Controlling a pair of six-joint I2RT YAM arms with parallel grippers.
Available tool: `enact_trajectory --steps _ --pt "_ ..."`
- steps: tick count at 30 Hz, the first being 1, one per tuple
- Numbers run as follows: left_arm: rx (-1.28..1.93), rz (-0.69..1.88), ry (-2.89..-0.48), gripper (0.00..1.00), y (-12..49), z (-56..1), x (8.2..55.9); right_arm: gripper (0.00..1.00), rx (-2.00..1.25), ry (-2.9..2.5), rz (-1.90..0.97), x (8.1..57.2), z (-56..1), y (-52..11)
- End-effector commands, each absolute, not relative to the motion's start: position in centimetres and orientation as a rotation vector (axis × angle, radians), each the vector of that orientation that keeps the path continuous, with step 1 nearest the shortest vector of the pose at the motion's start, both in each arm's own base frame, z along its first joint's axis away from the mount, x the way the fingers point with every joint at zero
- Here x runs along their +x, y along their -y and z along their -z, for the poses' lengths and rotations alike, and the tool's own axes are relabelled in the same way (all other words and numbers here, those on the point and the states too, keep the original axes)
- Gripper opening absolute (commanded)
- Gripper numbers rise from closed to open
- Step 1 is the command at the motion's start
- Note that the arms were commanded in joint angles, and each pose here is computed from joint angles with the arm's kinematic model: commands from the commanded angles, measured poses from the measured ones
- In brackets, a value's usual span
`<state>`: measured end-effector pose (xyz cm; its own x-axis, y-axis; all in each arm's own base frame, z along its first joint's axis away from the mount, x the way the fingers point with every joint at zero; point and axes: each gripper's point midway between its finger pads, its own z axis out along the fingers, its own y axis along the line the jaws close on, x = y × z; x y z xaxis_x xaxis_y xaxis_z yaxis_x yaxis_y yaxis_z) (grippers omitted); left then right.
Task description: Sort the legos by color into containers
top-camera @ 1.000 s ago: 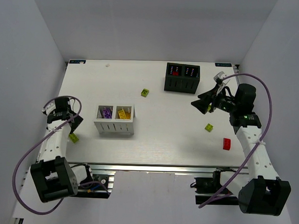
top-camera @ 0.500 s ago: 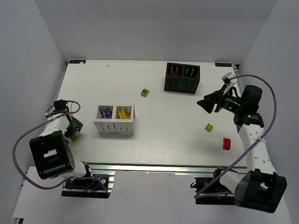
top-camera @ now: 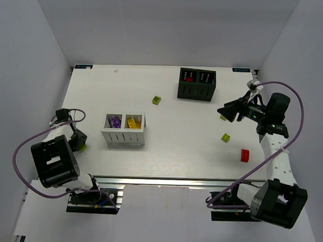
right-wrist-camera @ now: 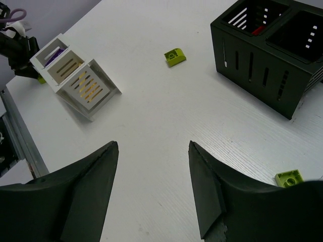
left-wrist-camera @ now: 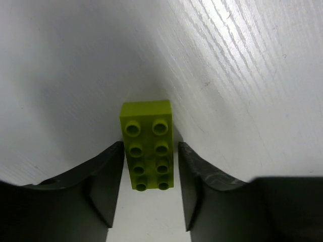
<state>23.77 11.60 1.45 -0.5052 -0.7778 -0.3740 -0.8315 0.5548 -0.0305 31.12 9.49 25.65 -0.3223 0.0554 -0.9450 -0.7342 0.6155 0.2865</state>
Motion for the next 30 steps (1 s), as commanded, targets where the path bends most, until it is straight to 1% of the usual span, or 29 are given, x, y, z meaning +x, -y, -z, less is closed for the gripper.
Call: enact_trajectory --steps 1,2,3,5,6,9,10,12,13,14,18,21,22,23,25,26,27,28,30 --pt "-1.290 -0.159 -2.445 0.55 -11.3 -1.4 24.3 0.64 -0.580 -1.692 -0.916 30.8 -26.1 -9.5" --pt "-1.278 -0.153 -2.446 0.53 -11.3 -1.4 24.4 0.63 -0.579 -1.689 -0.914 30.7 -26.2 -9.4" --pt "-1.267 -0.133 -2.447 0.48 -11.1 -1.5 24.6 0.64 -0.579 -1.689 -0.917 30.6 -26.1 -9.3" --pt "-1.228 -0.102 -2.441 0.42 -10.9 -2.0 25.0 0.63 -0.574 -1.673 -0.919 30.6 -26.6 -9.2" --pt "-1.194 -0.036 -2.440 0.36 -10.3 -2.3 25.6 0.64 -0.574 -1.674 -0.924 30.6 -26.5 -9.1" --pt "-1.058 0.063 -2.387 0.26 -9.2 -4.5 27.6 0.63 -0.575 -1.669 -0.936 30.5 -26.5 -9.1" --pt "-1.008 0.104 -2.369 0.15 -8.8 -5.4 28.2 0.63 -0.577 -1.665 -0.936 30.4 -26.6 -9.1" --pt "-0.949 0.138 -2.279 0.02 -8.8 -8.1 29.4 0.63 -0.573 -1.665 -0.942 30.4 -26.6 -8.9" --pt "-0.932 0.150 -2.256 0.00 -8.7 -9.0 29.8 0.63 -0.576 -1.665 -0.947 30.3 -26.6 -9.0" --pt "-0.906 0.147 -2.221 0.00 -8.7 -10.7 30.4 0.63 -0.579 -1.662 -0.946 30.3 -26.7 -9.0" --pt "-0.858 0.135 -2.126 0.00 -8.9 -14.3 31.6 0.63 -0.580 -1.658 -0.952 30.0 -26.7 -8.9" --pt "-0.692 0.327 -2.023 0.00 -6.0 -18.3 33.7 0.63 -0.584 -1.656 -0.960 29.9 -26.7 -8.9" --pt "-0.598 0.415 -1.943 0.00 -4.6 -20.6 35.1 0.63 -0.580 -1.660 -0.964 29.9 -26.5 -8.9" --pt "-0.466 0.592 -1.911 0.00 -1.8 -22.5 35.4 0.63 -0.579 -1.659 -0.964 29.9 -26.6 -8.8" --pt "-0.304 0.761 -1.796 0.00 1.6 -26.6 36.3 0.62 -0.585 -1.658 -0.957 29.9 -26.6 -8.8" --pt "-0.234 0.857 -1.790 0.00 3.4 -27.6 36.0 0.62 -0.578 -1.667 -0.953 30.0 -26.4 -8.7" --pt "-0.151 0.876 -1.725 0.00 4.4 -30.4 36.4 0.62 -0.578 -1.667 -0.940 30.1 -26.4 -8.6" --pt "-0.071 0.928 -1.697 0.00 6.6 -31.7 36.6 0.61 -0.570 -1.672 -0.929 30.1 -26.4 -8.6" --pt "0.037 0.964 -1.627 0.00 9.0 -35.0 36.7 0.60 -0.572 -1.672 -0.879 30.6 -26.2 -8.2"
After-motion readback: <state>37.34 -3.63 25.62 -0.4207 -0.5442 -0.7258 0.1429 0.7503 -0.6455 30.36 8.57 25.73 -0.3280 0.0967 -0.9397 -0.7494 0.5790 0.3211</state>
